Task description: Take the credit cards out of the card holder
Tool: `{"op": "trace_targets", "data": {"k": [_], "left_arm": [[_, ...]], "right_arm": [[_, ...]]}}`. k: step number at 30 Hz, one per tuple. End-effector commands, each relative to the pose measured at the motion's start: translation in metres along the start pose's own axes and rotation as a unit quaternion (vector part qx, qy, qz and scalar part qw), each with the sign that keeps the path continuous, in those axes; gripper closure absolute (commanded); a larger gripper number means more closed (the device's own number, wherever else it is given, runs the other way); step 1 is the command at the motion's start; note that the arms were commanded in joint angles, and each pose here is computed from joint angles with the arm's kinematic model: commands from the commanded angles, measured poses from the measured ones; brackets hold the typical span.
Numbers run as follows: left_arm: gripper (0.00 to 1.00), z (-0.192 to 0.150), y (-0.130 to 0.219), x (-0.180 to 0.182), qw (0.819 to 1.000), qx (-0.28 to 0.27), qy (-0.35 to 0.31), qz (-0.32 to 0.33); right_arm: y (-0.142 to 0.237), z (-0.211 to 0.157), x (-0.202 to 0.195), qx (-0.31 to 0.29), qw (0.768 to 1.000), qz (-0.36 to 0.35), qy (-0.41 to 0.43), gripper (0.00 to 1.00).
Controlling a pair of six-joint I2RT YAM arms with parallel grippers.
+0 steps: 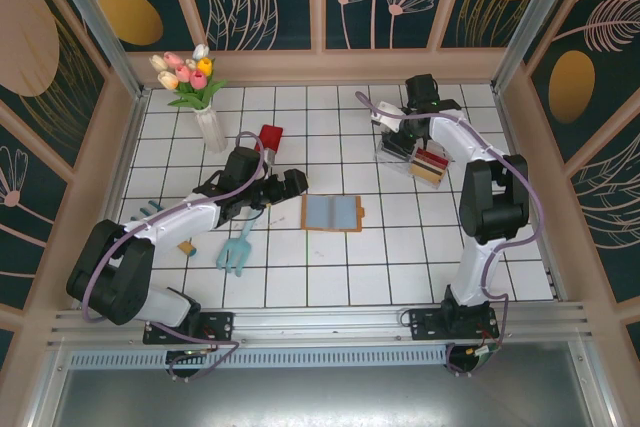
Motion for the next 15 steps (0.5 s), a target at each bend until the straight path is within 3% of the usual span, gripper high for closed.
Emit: {"op": "trace_targets", "data": {"k": [1, 7, 15], "left_arm": [[0.02, -0.0033, 0.0024, 0.0019, 1.0, 0.011, -0.009, 0.002], [0.02, -0.0035, 0.0057, -0.0019, 1.0, 0.016, -0.023, -0.001], [0.01, -0.0029, 0.011, -0.0044, 0.999, 0.014, -0.035, 0.001]], "right_arm": [[0.0004, -0.0015, -0.0053, -0.003, 1.0, 0.008, 0.003, 0.99], [-0.0006, -0.003, -0.0078, -0.001, 1.0, 0.002, -0.002, 0.9], [-0.0066, -0.0068, -0.0076, 0.002, 1.0, 0.002, -0.01, 0.86]]}}
Point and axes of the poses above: each hand's point on the last joint's axis, 136 mm out from that joint toward the fingers, its own y axis back along the fingers, its own x axis along the line the jaws close on, z = x × y, the point moved 5 cm from there along y, back along the fingers, and after that the axes turned 3 degrees about y, right-handed, at the moved point
